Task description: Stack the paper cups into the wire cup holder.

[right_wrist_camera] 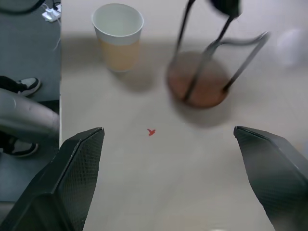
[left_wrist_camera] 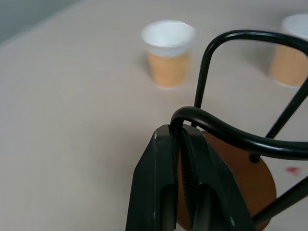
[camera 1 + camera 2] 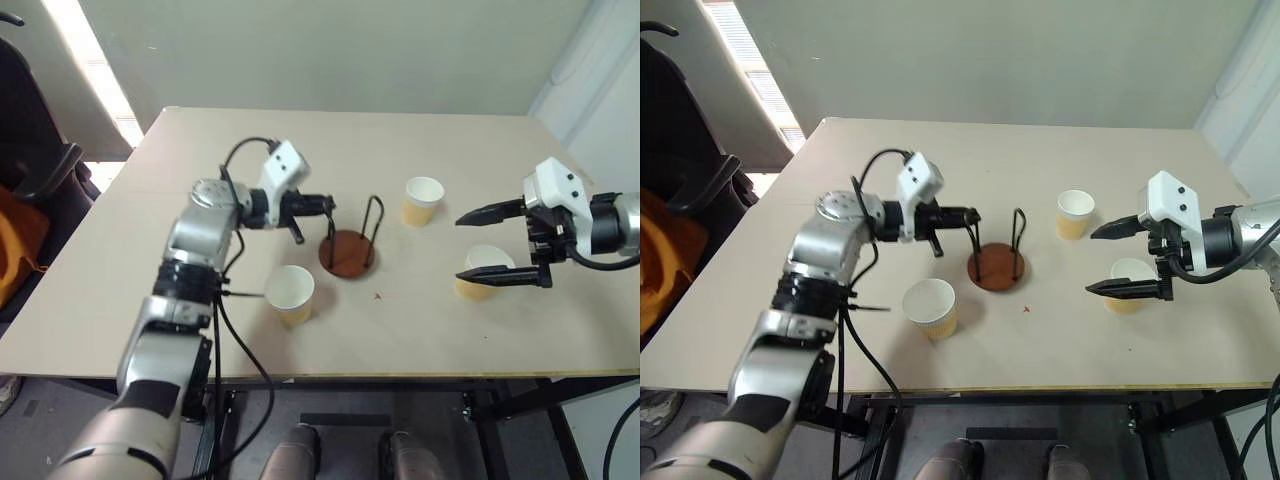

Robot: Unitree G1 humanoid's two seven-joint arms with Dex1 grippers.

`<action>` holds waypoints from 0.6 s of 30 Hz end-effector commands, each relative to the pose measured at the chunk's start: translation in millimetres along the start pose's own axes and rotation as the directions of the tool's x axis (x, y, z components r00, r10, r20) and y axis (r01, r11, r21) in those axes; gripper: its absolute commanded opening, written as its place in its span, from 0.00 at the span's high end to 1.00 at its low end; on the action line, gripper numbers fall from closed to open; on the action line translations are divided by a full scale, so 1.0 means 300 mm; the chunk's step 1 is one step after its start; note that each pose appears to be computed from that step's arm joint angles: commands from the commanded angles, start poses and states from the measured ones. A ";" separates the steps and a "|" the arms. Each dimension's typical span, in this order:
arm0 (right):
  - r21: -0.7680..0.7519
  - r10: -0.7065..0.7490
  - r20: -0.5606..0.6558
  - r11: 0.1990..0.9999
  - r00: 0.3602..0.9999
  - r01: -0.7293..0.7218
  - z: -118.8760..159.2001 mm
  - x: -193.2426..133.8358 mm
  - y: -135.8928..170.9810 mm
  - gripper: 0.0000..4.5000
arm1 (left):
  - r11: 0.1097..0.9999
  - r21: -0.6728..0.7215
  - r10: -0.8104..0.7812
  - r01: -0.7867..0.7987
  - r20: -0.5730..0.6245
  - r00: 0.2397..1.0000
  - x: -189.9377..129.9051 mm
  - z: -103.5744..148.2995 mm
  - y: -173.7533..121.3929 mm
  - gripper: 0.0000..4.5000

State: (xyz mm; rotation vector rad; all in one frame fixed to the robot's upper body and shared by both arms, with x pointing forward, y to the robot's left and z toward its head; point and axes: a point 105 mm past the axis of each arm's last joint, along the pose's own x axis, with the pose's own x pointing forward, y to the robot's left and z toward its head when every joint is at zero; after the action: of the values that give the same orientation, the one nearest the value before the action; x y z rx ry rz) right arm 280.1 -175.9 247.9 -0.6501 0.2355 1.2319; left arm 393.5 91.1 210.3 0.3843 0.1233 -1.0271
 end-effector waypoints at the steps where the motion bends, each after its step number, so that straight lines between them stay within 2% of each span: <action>1: -0.043 -0.020 0.014 0.999 1.000 0.021 0.034 -0.032 0.008 0.00 | 0.999 0.029 0.033 -0.034 0.032 0.999 0.010 0.067 -0.065 1.00; 5: -0.033 -0.011 0.008 0.999 1.000 0.011 0.025 -0.022 0.016 0.00 | 0.999 -0.019 0.030 -0.029 0.042 0.999 0.032 0.054 -0.141 1.00; 11: -0.030 0.002 -0.005 1.000 1.000 -0.002 0.015 -0.016 0.017 0.00 | 0.998 -0.065 0.026 -0.023 0.051 0.998 0.012 0.060 -0.174 1.00; 18: -0.028 0.044 -0.027 0.999 0.999 -0.045 0.004 -0.004 0.035 0.00 | 0.997 -0.075 -0.026 0.028 0.026 0.999 0.027 0.015 -0.232 1.00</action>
State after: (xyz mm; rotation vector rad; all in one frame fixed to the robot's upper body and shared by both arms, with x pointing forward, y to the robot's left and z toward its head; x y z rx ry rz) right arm 274.2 -175.5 239.7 -0.6470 0.2744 1.2636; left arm 346.9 60.2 184.8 0.2821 0.1958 -1.0058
